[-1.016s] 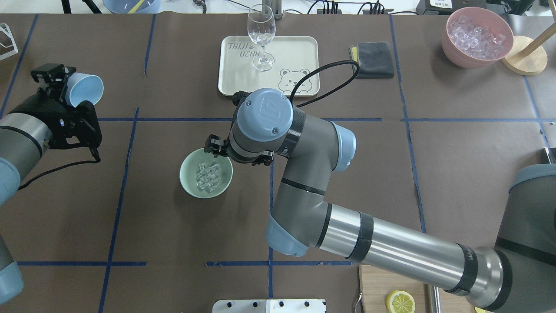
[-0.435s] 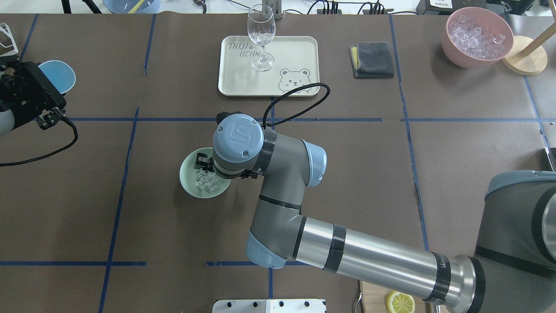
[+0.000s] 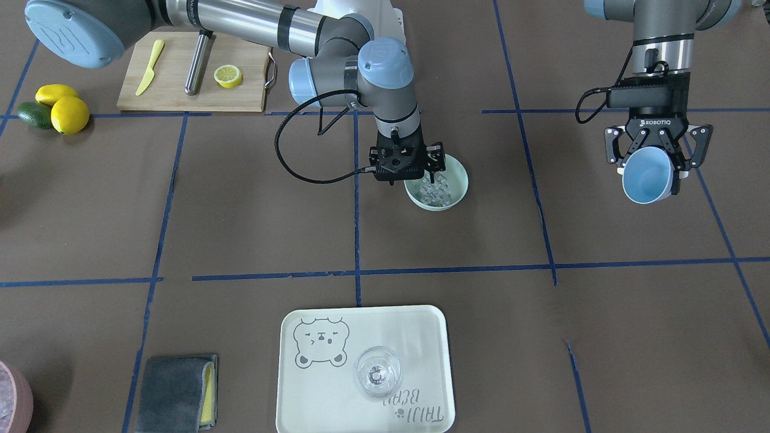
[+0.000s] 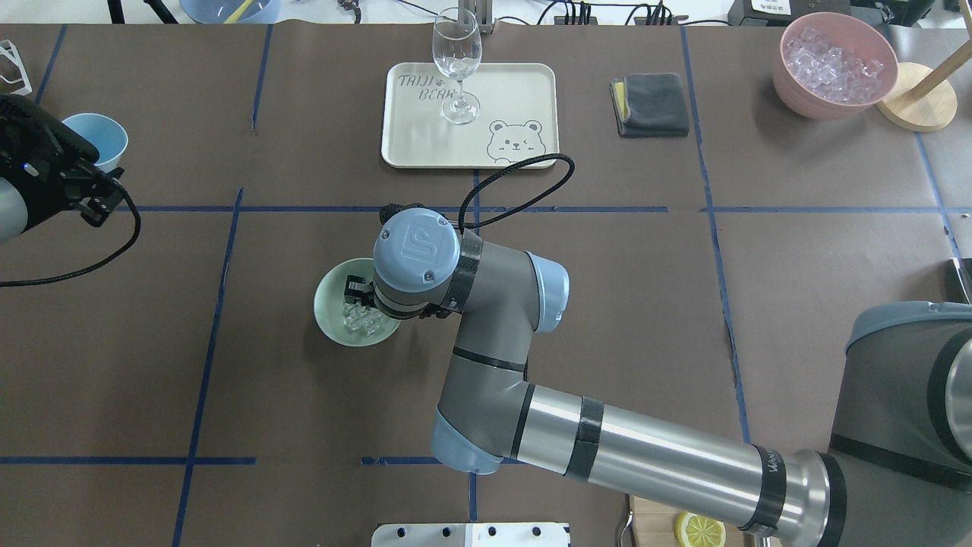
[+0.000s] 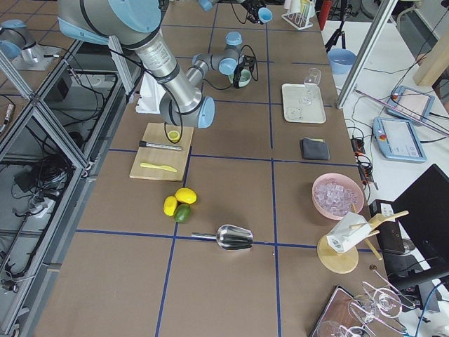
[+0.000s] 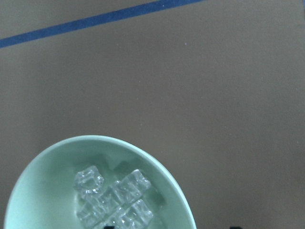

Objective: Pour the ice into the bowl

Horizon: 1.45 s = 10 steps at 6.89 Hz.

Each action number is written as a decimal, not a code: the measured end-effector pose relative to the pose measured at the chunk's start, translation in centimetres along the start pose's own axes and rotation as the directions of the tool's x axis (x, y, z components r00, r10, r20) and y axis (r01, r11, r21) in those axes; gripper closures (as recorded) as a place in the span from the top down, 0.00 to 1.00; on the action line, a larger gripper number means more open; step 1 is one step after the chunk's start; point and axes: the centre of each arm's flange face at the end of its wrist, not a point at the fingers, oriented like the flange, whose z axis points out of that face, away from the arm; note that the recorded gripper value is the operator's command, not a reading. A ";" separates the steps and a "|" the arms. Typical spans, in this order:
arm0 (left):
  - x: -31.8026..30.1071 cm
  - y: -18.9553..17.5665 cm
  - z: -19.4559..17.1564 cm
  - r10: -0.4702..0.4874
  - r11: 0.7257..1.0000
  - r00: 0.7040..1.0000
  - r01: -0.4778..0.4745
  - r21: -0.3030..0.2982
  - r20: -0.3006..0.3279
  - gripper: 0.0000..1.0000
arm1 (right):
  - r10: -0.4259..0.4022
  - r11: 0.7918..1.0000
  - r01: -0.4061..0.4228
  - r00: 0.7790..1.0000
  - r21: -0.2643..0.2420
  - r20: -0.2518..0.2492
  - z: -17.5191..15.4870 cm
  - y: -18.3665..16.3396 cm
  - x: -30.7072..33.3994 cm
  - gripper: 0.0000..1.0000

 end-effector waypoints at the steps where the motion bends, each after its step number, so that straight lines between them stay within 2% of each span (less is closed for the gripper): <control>1: 0.1 0.4 0.4 -0.031 0.999 0.999 0.031 -0.014 -0.009 0.00 | -0.002 1.000 0.002 1.000 -0.005 -0.005 0.3 0.4 0.2 0.27; 2: 0.1 0.6 0.6 -0.042 0.999 0.999 0.042 -0.020 -0.011 0.00 | -0.005 1.000 0.005 1.000 -0.008 -0.006 0.5 0.6 0.2 0.00; 4: 0.2 0.8 1.1 -0.079 0.997 0.997 0.079 -0.028 -0.011 0.00 | -0.031 0.999 0.031 0.999 -0.009 -0.005 0.5 0.7 0.2 0.00; 5: 0.3 1.0 1.8 -0.141 0.990 0.990 0.141 -0.024 -0.013 0.00 | -0.059 0.998 0.059 0.998 -0.006 -0.005 0.4 0.4 0.3 0.00; 7: 0.0 3.3 3.5 -0.265 0.964 0.963 0.266 0.022 -0.041 0.00 | -0.080 0.997 0.080 0.997 0.004 0.003 -0.5 -0.9 0.3 0.00; 8: -0.7 6.0 4.5 -0.331 0.941 0.942 0.334 0.048 -0.060 0.00 | -0.075 0.997 0.075 0.997 0.003 0.015 -1.5 -1.9 0.2 0.00; 10: -2.4 10.9 4.4 -0.469 0.873 0.877 0.479 0.095 -0.109 0.00 | -0.039 0.998 0.041 0.998 -0.037 0.042 -5.2 -5.7 1.0 0.00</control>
